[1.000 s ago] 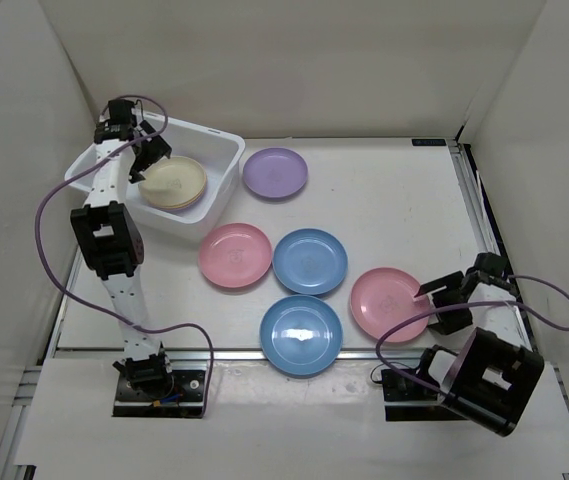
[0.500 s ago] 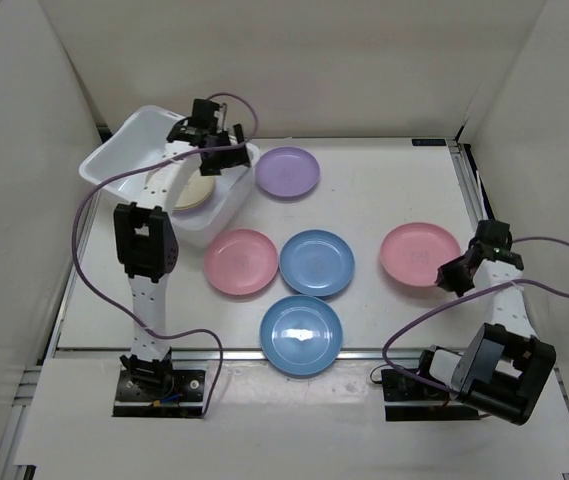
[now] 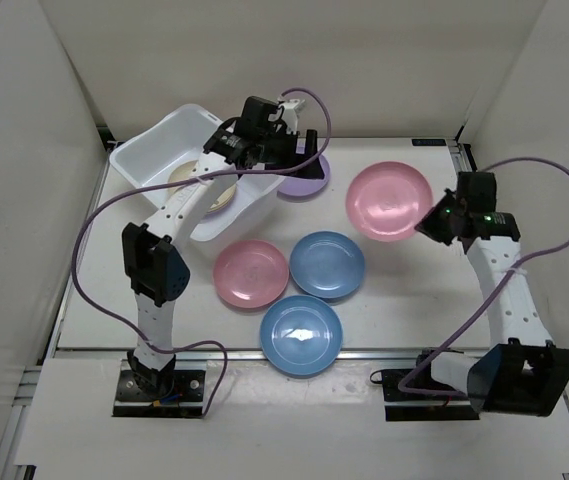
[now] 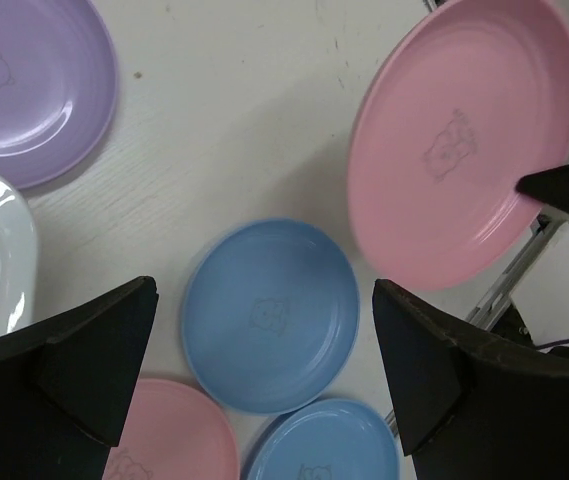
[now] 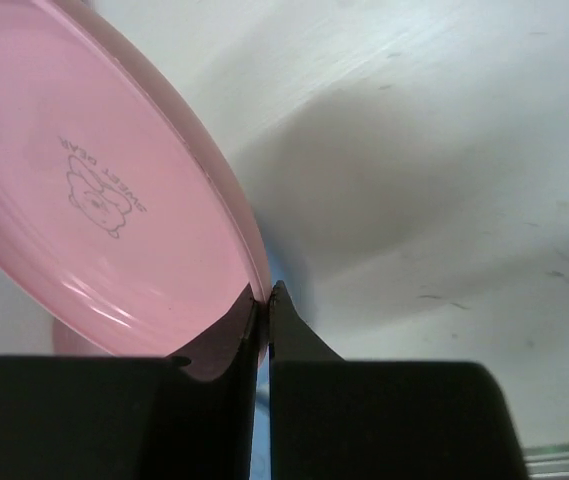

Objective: Place the plates into the plastic bin on the countertop

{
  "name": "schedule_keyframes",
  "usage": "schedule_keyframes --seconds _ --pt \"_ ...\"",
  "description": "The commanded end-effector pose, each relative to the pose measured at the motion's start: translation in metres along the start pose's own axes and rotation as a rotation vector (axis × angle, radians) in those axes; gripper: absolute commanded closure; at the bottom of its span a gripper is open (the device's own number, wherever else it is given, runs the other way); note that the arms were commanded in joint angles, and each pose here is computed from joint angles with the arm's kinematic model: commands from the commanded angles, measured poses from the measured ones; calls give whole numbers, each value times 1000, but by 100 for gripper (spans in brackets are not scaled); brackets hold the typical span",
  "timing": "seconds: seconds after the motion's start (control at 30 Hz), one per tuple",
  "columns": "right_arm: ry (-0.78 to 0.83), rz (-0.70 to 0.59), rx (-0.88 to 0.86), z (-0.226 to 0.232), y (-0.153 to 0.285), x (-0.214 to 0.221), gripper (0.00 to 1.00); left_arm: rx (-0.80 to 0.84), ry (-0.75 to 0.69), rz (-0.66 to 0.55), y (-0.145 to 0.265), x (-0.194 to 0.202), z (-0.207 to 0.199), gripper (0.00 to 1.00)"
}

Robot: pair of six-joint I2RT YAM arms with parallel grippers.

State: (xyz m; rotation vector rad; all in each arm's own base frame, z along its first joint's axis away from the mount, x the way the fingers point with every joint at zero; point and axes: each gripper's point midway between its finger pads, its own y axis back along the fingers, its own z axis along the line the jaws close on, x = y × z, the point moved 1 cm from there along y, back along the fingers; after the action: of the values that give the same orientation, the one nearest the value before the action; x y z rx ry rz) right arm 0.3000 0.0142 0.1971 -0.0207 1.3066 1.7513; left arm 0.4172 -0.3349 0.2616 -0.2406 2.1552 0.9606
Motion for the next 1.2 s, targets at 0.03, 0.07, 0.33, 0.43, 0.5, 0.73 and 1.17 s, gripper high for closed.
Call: schedule_keyframes --seconds 0.03,0.07,0.33,0.43,0.5,0.73,1.17 --pt "146 61 -213 67 7 12 100 44 -28 -78 27 -22 -17 1" --pt "161 66 -236 76 9 14 100 46 -25 -78 27 -22 -17 0" --pt "255 112 -476 140 20 30 100 72 -23 -47 26 -13 -19 1" --pt "262 103 -542 151 28 28 100 16 -24 -47 26 -11 -10 4" --pt "270 101 -577 158 34 26 100 4 -28 -42 26 -9 -7 14" --pt "295 161 -578 162 25 31 92 -39 -39 -94 41 -22 -7 90" --pt "316 215 -458 149 -8 34 7 -361 313 -278 132 -36 163 90"
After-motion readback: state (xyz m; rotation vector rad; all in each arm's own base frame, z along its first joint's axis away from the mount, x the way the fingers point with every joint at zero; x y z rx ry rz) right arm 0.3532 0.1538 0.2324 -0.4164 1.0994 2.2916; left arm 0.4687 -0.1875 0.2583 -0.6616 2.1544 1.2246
